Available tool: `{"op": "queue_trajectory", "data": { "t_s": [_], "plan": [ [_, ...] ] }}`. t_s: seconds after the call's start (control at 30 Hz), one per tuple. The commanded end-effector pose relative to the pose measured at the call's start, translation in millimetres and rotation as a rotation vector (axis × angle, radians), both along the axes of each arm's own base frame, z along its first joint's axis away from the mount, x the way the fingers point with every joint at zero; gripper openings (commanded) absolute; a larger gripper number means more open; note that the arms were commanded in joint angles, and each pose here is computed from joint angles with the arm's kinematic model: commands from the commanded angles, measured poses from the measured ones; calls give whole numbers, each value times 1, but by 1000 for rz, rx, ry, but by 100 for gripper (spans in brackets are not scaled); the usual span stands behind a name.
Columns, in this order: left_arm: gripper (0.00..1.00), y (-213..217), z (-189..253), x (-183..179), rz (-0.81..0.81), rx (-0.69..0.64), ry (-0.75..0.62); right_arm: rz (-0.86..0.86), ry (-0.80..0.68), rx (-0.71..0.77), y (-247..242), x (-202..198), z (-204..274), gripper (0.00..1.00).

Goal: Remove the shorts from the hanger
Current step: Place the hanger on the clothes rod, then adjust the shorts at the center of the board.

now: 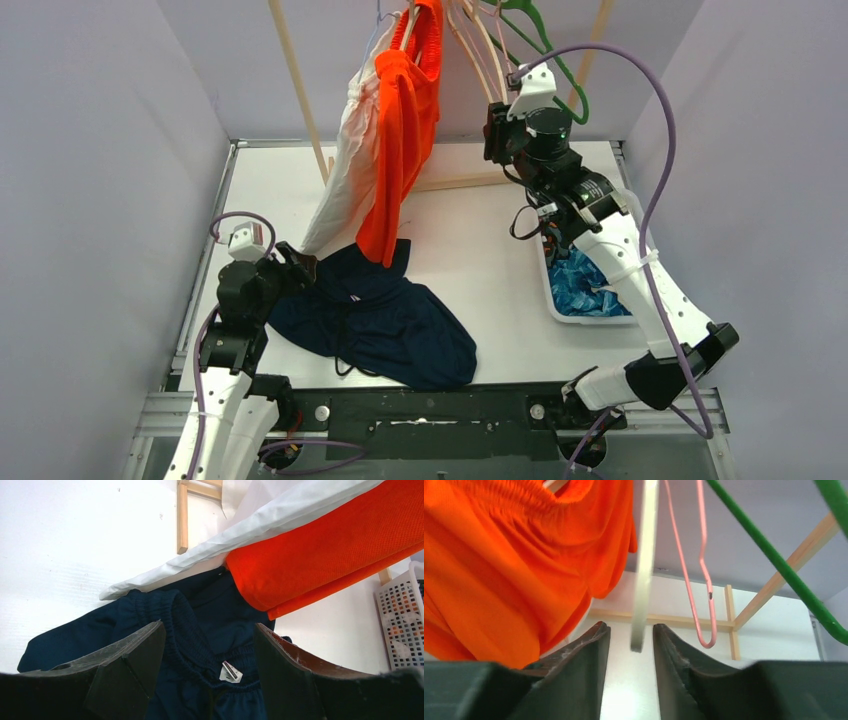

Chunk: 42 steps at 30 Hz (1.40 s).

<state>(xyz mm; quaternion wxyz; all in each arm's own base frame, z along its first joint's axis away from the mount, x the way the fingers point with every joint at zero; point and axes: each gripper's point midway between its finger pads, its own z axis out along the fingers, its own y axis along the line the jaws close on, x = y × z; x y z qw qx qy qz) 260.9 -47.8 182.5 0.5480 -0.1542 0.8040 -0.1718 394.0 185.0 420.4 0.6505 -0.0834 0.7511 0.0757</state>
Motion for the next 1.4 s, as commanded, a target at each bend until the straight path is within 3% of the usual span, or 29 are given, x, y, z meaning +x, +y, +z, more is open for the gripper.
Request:
{"op": "queue_trajectory", "data": {
  "t_s": [0.0, 0.1, 0.3, 0.57, 0.87, 1.1, 1.23, 1.37],
  "plan": [
    [64, -7, 26, 0, -31, -12, -73, 77, -24, 82, -1, -31, 19, 52],
    [65, -6, 35, 0, -51, 37, -96, 102, -29, 114, -5, -48, 17, 63],
    [66, 5, 27, -2, -10, 84, -77, 198, 25, 205, -4, -88, -19, 68],
    [69, 9, 26, 3, 8, 93, -86, 551, 56, 407, 53, -152, -105, 73],
    [69, 19, 28, -1, 69, 88, -84, 800, 125, -13, 158, -183, -198, 88],
    [70, 50, 31, -5, 257, 72, -66, 1095, 70, -124, 237, -201, -234, 94],
    [71, 57, 30, -5, 299, 72, -57, 1092, 67, -122, 263, -186, -245, 94],
    [72, 63, 33, -8, 335, 69, -62, 1077, 122, -212, 275, -172, -274, 94]
  ]
}}
